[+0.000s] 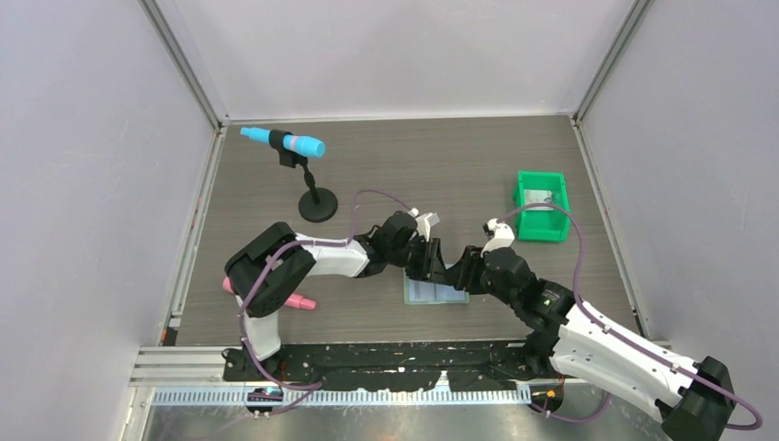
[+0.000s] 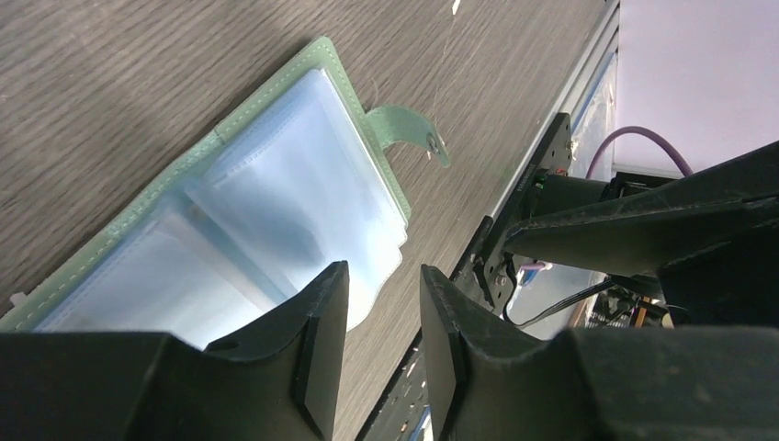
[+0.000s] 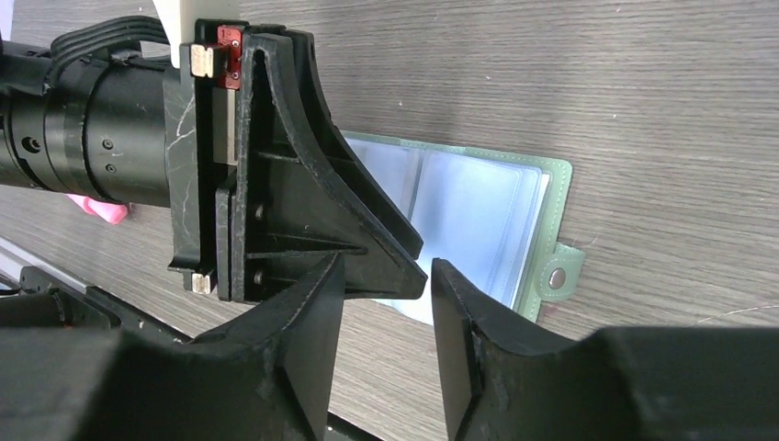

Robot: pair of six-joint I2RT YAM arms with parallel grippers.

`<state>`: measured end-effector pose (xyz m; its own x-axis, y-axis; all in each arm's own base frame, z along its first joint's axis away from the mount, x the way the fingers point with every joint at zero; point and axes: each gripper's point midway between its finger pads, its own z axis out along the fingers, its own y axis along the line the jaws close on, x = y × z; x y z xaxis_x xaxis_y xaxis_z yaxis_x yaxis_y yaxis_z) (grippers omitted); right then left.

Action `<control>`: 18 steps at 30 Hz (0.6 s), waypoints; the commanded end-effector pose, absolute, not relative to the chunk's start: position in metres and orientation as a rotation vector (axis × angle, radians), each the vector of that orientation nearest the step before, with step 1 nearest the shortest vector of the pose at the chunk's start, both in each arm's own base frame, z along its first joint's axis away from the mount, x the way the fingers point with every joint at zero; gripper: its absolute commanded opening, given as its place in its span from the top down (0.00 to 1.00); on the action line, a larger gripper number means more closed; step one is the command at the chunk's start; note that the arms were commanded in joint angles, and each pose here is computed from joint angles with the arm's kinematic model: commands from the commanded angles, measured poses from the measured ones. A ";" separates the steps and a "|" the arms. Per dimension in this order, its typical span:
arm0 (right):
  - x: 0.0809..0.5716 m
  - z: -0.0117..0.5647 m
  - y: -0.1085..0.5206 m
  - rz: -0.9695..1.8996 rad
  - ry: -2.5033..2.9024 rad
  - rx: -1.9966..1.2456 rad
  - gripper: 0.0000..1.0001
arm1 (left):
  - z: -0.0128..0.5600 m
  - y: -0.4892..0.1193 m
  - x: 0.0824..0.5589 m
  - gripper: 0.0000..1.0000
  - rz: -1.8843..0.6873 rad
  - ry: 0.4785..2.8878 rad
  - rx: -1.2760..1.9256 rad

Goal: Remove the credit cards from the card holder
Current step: Remove the credit card from the card holder.

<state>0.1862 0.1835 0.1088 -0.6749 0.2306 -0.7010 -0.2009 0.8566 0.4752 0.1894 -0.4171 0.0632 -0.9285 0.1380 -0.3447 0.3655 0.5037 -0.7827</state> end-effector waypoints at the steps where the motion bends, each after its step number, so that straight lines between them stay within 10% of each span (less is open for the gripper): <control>1: 0.194 0.129 0.191 0.713 2.160 0.019 0.56 | 0.096 -0.415 0.208 0.63 -1.403 2.401 0.409; 18: 0.198 0.098 0.244 0.490 2.302 -0.079 0.32 | 0.108 -0.249 0.232 0.47 -0.904 2.385 0.034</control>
